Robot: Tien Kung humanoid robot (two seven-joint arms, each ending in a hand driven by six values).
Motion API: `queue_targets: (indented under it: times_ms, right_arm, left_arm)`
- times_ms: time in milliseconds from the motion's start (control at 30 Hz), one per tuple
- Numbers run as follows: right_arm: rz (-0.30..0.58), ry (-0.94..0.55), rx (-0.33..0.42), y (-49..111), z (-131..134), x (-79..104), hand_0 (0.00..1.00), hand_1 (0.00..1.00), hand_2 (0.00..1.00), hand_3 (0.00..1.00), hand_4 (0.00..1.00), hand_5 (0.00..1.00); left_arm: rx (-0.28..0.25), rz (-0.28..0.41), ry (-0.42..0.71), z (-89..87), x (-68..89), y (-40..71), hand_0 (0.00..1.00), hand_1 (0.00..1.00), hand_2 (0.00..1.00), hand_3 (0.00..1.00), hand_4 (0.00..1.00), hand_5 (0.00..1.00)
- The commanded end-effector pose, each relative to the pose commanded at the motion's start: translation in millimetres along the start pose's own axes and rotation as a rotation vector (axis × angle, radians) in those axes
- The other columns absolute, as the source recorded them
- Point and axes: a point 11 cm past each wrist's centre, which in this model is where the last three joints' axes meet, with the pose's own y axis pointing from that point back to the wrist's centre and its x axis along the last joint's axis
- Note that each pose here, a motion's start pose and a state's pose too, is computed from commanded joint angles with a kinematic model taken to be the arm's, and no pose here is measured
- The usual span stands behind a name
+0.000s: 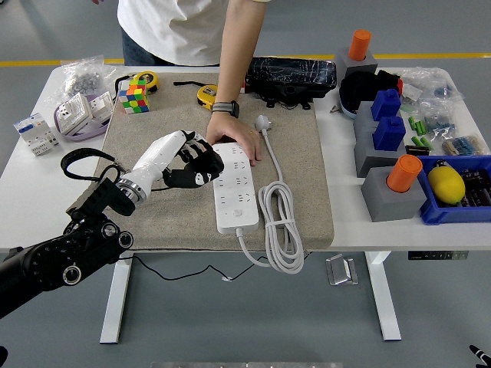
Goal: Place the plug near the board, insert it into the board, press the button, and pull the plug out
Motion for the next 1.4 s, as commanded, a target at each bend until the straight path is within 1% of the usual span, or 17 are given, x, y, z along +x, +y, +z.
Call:
queue_targets:
  times_ms: [167, 267, 400, 600, 800, 1100, 1267, 1400]
  right_arm:
    - [0.001, 0.001, -0.001, 0.0, 0.1, 0.4, 0.622, 0.672, 0.642, 0.573, 0.98, 0.589]
    - [0.002, 0.003, -0.004, 0.1, 1.4, 1.1, 0.622, 0.672, 0.642, 0.573, 0.98, 0.589]
    - [0.001, 0.004, -0.004, 0.2, 1.9, 1.0, 0.622, 0.671, 0.642, 0.574, 0.98, 0.589]
    - [0.0, 0.003, -0.006, 0.2, 2.8, 0.3, 0.621, 0.671, 0.642, 0.573, 0.979, 0.589]
    - [-0.002, 0.002, -0.006, 0.2, 3.0, -0.2, 0.622, 0.671, 0.642, 0.573, 0.979, 0.588]
    - [0.0, -0.005, -0.008, 0.3, 4.8, 0.3, 0.623, 0.671, 0.642, 0.573, 0.98, 0.588]
    - [0.0, -0.006, -0.01, 0.3, 5.6, -0.2, 0.623, 0.671, 0.642, 0.573, 0.98, 0.588]
    - [-0.002, -0.006, -0.006, 0.3, 4.1, -1.0, 0.622, 0.671, 0.642, 0.573, 0.98, 0.589]
  left_arm:
    - [-0.005, -0.022, -0.014, 2.9, -8.4, -1.5, 0.427, 0.377, 0.427, 0.531, 0.656, 0.024]
    - [0.002, -0.03, -0.026, 2.6, -12.1, -3.2, 0.427, 0.377, 0.427, 0.531, 0.656, 0.024]
    - [0.026, -0.037, -0.046, -2.3, -15.2, -4.4, 0.433, 0.381, 0.429, 0.532, 0.655, 0.025]
    - [0.046, -0.047, -0.064, -7.6, -19.3, -4.5, 0.433, 0.383, 0.432, 0.534, 0.653, 0.026]
    - [0.057, -0.028, -0.072, -10.1, -17.1, -5.9, 0.434, 0.383, 0.432, 0.534, 0.652, 0.028]
    - [0.062, -0.041, -0.087, -15.4, -16.4, -3.7, 0.433, 0.383, 0.433, 0.533, 0.651, 0.023]
    - [0.058, -0.06, -0.09, -17.2, -17.5, -1.7, 0.435, 0.383, 0.428, 0.528, 0.647, 0.016]
    - [0.053, -0.058, -0.087, -16.7, -16.0, -2.0, 0.435, 0.382, 0.424, 0.525, 0.645, 0.013]
